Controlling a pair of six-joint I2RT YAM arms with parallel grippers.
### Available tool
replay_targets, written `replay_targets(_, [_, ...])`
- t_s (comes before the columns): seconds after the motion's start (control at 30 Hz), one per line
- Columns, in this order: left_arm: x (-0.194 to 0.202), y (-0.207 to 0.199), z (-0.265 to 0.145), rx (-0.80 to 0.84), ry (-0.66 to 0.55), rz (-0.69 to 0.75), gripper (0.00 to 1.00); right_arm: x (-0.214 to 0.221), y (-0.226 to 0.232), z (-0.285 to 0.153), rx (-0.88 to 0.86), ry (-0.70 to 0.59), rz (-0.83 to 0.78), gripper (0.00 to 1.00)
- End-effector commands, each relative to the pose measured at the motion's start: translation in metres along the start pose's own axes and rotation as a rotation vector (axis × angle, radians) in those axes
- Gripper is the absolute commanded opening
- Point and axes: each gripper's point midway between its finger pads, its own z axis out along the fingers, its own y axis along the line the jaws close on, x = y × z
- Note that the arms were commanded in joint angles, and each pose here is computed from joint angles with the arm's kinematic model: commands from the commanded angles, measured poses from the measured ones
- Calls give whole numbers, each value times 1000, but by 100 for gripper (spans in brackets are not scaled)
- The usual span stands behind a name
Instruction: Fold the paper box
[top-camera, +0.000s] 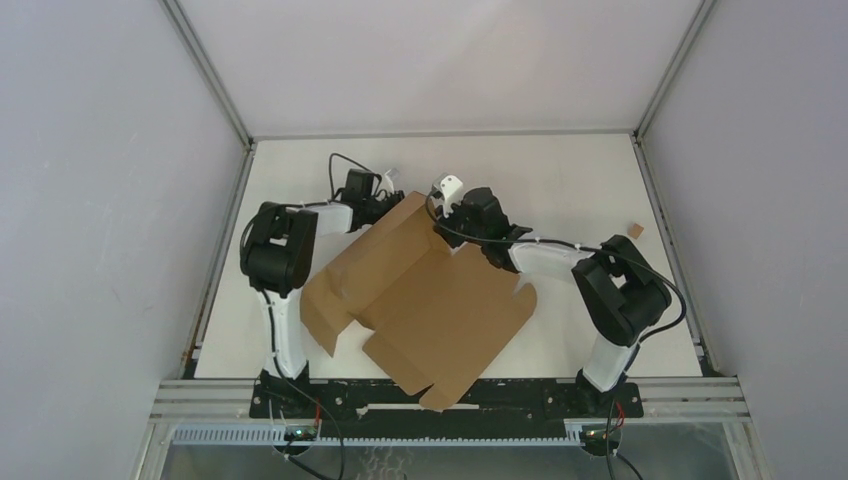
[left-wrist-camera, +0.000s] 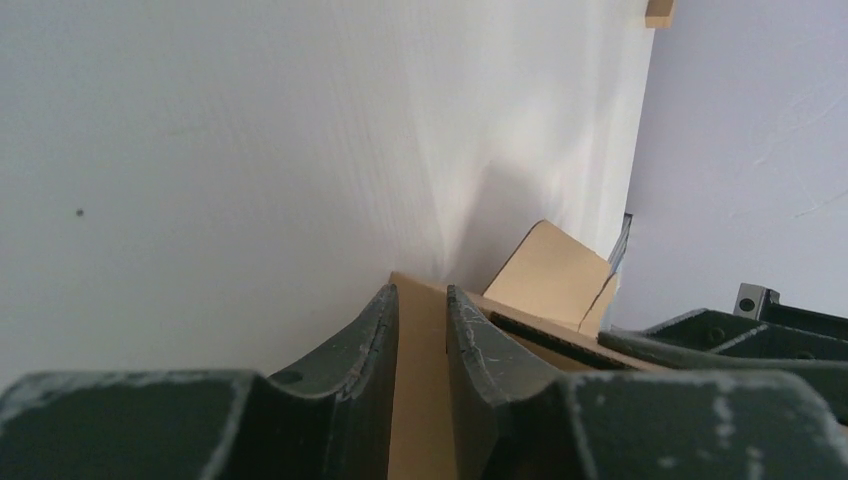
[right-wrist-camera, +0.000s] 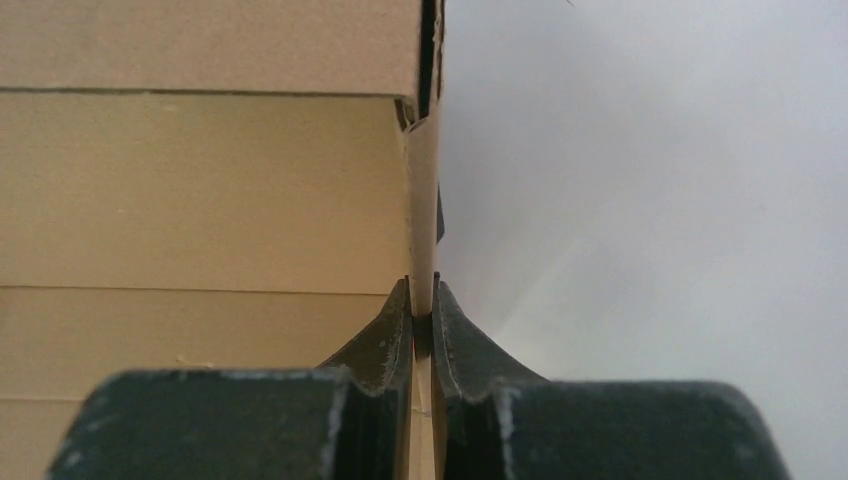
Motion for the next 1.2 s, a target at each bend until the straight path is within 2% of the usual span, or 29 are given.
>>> replay_targets(0.0, [13,-48,16,164,94,43,29,-41,14,11,-93,-126,25,11])
replay_targets(0.47, [32,-76,45,350,179,2,32,-53,18,25,-114,-137,52,13])
replay_targets(0.9, [32,-98,51,453,193,-14,32,-47,21,34,-111,-104,44,17])
replay_targets(1.17, [27,-121,41,651,186,-79,32,-46,26,40,-144,-101,42,19])
